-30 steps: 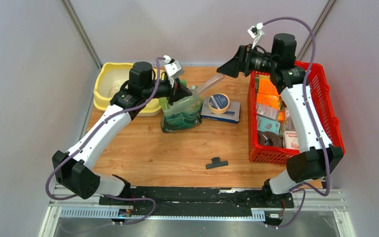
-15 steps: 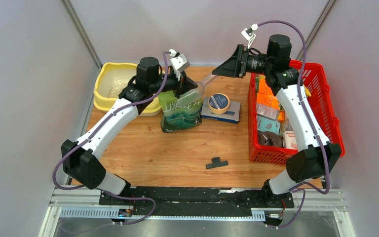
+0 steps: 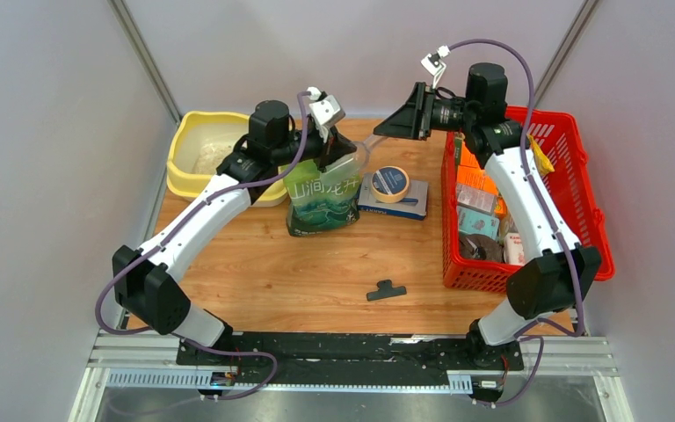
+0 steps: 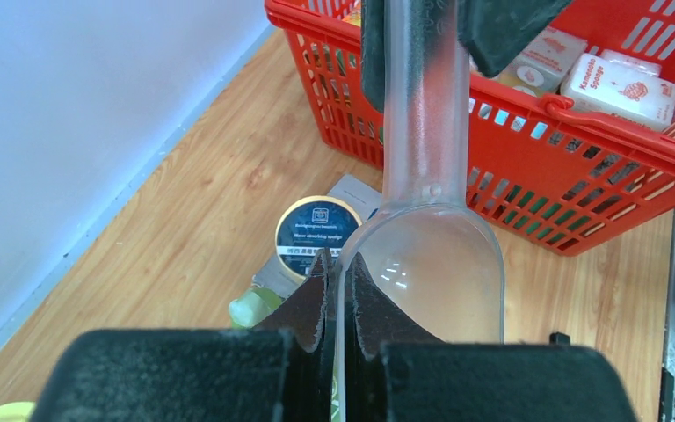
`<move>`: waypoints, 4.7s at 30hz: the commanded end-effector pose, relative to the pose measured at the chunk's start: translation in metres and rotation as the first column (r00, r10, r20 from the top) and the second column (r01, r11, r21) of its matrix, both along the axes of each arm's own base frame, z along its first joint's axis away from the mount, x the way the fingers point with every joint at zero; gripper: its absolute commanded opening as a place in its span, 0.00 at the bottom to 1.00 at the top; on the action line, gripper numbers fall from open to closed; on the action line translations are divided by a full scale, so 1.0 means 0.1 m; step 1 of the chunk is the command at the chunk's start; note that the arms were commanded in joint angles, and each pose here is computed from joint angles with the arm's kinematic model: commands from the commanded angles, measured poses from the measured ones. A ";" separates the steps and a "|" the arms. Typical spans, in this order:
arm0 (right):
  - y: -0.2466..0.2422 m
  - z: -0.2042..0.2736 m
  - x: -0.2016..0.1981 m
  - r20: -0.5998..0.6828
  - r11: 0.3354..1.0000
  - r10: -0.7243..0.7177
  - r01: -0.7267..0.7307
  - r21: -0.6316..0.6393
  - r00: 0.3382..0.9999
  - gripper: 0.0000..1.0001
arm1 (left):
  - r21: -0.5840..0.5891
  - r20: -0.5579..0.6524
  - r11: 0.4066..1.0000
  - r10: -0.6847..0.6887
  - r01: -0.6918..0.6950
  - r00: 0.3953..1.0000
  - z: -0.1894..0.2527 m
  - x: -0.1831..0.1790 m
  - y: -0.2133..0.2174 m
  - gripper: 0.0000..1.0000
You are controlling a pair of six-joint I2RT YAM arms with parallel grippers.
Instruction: Fill the litter box with clean litter
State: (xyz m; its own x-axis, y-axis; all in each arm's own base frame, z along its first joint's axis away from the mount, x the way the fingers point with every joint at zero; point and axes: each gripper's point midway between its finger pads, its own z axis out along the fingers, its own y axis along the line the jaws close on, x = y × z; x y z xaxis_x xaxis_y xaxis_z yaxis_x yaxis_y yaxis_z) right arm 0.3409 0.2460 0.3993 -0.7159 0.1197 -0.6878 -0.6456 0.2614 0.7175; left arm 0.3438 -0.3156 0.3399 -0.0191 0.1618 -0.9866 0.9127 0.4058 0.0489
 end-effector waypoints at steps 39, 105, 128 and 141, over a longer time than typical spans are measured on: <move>-0.10 0.03 0.55 0.398 0.900 -0.067 0.228 -0.372 0.915 0.00 | 0.509 0.070 0.859 0.021 -0.054 0.997 -0.25 0.17 0.96 0.62; 0.32 -0.44 -0.03 0.351 0.748 -0.008 0.238 -0.620 0.937 0.00 | 0.188 -0.056 0.982 -0.012 0.022 0.998 0.07 -0.25 0.58 0.00; 0.48 -0.43 -0.21 0.283 0.809 0.037 0.138 -0.572 0.958 0.00 | -0.054 -0.085 0.924 0.374 -0.379 0.923 0.47 -0.06 0.97 0.00; 0.35 -0.89 0.18 0.287 0.690 -0.129 0.294 -0.661 0.949 0.00 | -0.124 -0.166 0.963 0.218 -0.239 0.962 0.49 -0.29 0.73 0.00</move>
